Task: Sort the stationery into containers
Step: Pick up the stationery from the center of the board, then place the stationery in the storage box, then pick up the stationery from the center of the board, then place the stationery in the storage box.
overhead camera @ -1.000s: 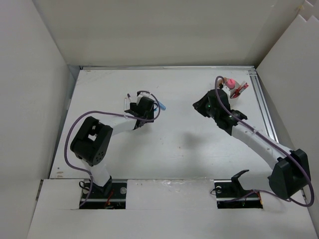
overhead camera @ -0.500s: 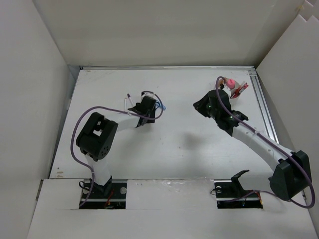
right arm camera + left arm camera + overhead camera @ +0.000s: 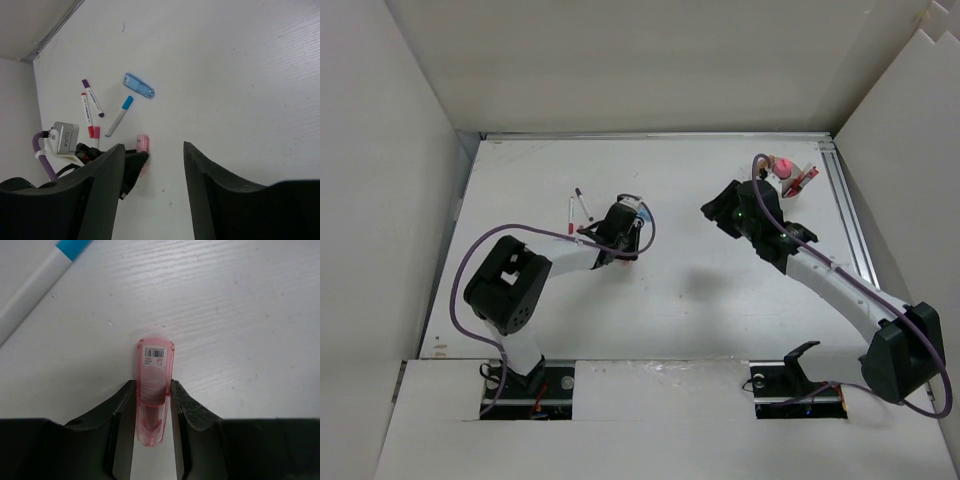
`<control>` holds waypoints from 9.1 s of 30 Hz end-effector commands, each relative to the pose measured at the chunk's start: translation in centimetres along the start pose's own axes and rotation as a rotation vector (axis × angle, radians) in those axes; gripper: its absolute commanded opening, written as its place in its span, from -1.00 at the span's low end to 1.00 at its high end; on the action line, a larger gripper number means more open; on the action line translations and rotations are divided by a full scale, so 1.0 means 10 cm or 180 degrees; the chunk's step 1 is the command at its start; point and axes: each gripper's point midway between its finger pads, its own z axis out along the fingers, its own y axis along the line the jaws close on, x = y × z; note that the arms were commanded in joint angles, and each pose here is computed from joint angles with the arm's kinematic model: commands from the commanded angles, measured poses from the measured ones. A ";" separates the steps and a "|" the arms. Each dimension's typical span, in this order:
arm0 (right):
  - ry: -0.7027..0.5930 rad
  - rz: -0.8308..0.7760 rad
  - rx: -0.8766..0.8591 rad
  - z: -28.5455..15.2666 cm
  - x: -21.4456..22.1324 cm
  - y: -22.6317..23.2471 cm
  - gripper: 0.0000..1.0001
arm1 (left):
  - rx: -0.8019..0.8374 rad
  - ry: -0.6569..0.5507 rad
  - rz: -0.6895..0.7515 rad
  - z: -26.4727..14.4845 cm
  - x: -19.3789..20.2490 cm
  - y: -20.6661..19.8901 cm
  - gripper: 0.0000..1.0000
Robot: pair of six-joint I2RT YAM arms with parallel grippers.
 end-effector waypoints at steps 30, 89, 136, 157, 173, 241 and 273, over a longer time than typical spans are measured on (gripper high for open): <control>0.1171 -0.0044 -0.0874 0.17 0.86 0.63 -0.03 | 0.2314 -0.0852 0.0069 -1.04 -0.56 -1.14 -1.00; -0.1622 0.0172 0.2604 0.96 -2.86 -1.60 -0.87 | 0.1929 -0.1059 -0.0267 -1.15 -0.64 -0.91 0.75; -0.0971 0.0360 0.0370 0.04 -1.24 -0.09 -0.82 | -0.0079 -0.0810 -0.0895 -0.03 -0.90 -0.28 0.34; -0.0546 0.0250 -0.0105 -0.29 -0.83 -0.06 -0.14 | -0.0710 -0.0682 -0.1051 0.62 -1.03 -0.22 0.15; -0.0569 0.0323 -0.0071 -0.27 -0.90 -0.21 -0.14 | -0.0902 -0.0547 -0.0980 0.76 -0.89 -0.14 -0.26; 0.1091 0.0188 -0.1227 0.20 0.22 0.38 -0.85 | 0.2372 -0.1142 -0.0345 -1.32 -1.00 -1.67 -0.51; -0.2051 0.0687 0.2135 0.64 -3.16 -1.50 -0.98 | 0.1509 -0.1367 -0.0094 -1.29 -0.72 -1.02 0.73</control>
